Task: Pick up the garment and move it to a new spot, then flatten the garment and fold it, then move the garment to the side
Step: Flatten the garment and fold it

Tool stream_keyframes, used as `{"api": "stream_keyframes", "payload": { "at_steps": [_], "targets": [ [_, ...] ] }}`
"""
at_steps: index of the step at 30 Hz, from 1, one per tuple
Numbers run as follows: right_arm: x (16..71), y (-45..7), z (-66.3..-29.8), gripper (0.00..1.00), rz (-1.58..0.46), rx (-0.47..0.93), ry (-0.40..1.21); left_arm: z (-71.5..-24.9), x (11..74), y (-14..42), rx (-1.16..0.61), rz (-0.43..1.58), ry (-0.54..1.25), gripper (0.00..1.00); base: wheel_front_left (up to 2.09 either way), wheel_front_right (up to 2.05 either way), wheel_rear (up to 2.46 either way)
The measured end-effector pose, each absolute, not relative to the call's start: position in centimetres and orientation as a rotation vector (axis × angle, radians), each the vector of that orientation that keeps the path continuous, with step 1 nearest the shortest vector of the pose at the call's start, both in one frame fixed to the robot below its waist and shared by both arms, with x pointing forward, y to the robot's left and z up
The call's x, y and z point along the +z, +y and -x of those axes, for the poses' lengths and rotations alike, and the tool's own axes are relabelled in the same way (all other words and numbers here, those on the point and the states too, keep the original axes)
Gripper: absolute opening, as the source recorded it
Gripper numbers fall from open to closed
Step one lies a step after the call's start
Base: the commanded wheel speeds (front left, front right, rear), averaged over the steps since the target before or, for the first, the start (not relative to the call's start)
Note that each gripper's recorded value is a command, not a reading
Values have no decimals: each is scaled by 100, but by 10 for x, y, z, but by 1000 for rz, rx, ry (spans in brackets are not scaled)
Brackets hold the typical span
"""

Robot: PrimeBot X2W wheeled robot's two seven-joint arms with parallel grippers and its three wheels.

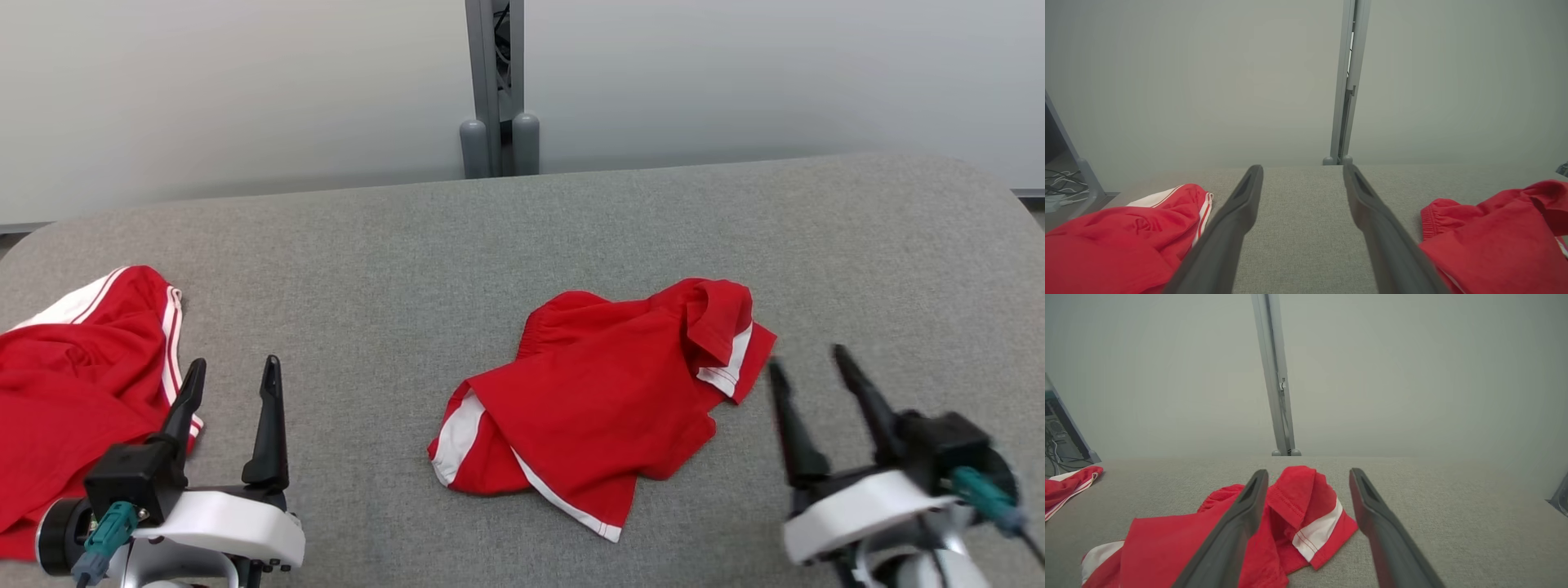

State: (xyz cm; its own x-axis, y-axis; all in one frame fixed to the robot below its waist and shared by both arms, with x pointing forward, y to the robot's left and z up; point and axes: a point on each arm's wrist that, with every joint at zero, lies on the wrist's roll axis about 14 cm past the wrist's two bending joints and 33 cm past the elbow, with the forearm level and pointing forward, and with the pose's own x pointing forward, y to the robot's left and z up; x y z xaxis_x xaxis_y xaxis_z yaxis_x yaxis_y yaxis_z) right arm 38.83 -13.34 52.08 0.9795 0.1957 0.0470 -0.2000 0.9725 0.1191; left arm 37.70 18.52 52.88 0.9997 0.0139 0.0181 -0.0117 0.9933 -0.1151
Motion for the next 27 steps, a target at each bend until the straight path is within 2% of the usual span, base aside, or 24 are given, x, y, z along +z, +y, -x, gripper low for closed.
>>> {"api": "stream_keyframes", "payload": {
  "at_steps": [5,9,17,22,23,24,27],
  "targets": [
    [501,-58,-385,100,-55,430,70,-383,530,188,17,114,-23,100,0,0,0],
    [471,-25,-374,100,-19,558,175,-384,526,191,31,119,-17,100,0,0,0],
    [403,7,-345,100,42,734,397,-394,512,204,72,116,4,100,0,0,0],
    [375,0,-340,100,92,763,488,-399,500,206,82,122,28,100,0,0,0],
    [375,0,-343,18,96,764,487,-400,498,205,81,123,31,100,0,0,0],
    [375,-1,-345,0,93,759,490,-401,498,204,79,123,32,100,0,0,0],
    [377,-7,-351,0,87,741,490,-405,499,202,72,123,23,100,0,0,0]
  ]
}}
